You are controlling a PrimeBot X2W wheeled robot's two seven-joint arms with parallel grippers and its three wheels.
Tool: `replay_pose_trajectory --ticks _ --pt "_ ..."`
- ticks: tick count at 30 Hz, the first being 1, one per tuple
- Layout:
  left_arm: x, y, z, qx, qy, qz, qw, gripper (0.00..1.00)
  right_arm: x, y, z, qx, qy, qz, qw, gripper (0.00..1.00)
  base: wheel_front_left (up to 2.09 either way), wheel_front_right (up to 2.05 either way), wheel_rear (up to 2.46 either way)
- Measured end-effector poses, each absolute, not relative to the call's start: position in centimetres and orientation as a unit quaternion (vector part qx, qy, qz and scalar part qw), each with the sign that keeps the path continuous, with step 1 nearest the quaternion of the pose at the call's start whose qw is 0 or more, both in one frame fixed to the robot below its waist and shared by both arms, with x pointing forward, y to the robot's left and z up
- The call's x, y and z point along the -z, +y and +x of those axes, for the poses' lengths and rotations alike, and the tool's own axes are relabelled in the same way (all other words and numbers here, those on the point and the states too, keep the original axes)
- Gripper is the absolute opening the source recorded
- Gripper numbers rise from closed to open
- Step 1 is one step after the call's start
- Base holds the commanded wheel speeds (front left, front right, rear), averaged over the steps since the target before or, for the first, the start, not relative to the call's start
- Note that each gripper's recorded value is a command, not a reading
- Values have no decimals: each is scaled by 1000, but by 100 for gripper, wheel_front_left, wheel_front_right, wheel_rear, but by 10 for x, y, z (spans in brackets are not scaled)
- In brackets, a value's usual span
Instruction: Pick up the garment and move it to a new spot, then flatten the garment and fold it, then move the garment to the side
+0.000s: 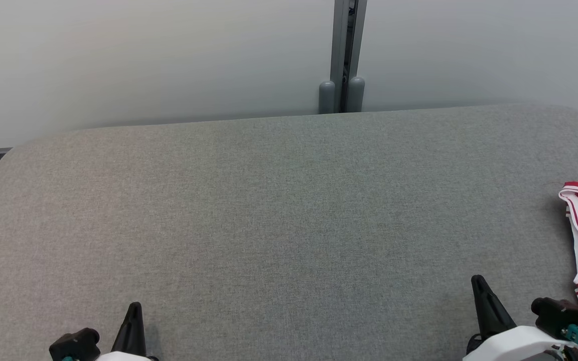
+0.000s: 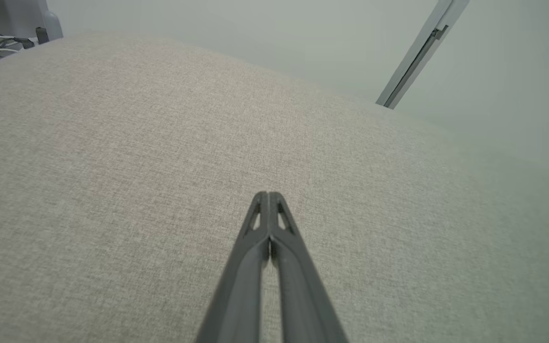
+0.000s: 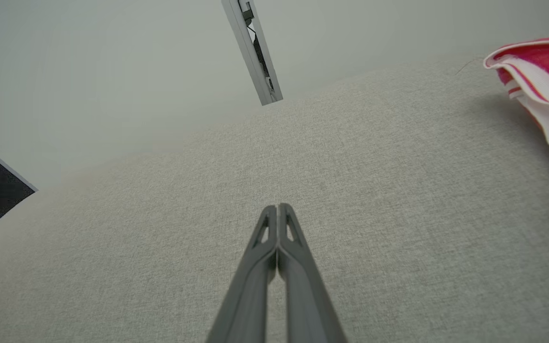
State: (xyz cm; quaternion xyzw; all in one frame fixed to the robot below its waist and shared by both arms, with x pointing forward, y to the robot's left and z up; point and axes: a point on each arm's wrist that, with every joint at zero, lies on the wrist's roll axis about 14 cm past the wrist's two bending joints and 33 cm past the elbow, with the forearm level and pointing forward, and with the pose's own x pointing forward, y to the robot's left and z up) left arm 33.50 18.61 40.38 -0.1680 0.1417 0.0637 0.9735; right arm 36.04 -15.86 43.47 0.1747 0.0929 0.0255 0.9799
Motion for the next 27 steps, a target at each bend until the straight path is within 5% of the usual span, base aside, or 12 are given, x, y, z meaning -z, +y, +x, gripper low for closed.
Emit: replay_pose_trajectory --ticks 27 --pt "-425 193 353 -87 114 -374 916 0 -452 -178 371 24 75 375 924 0 0 0 0"
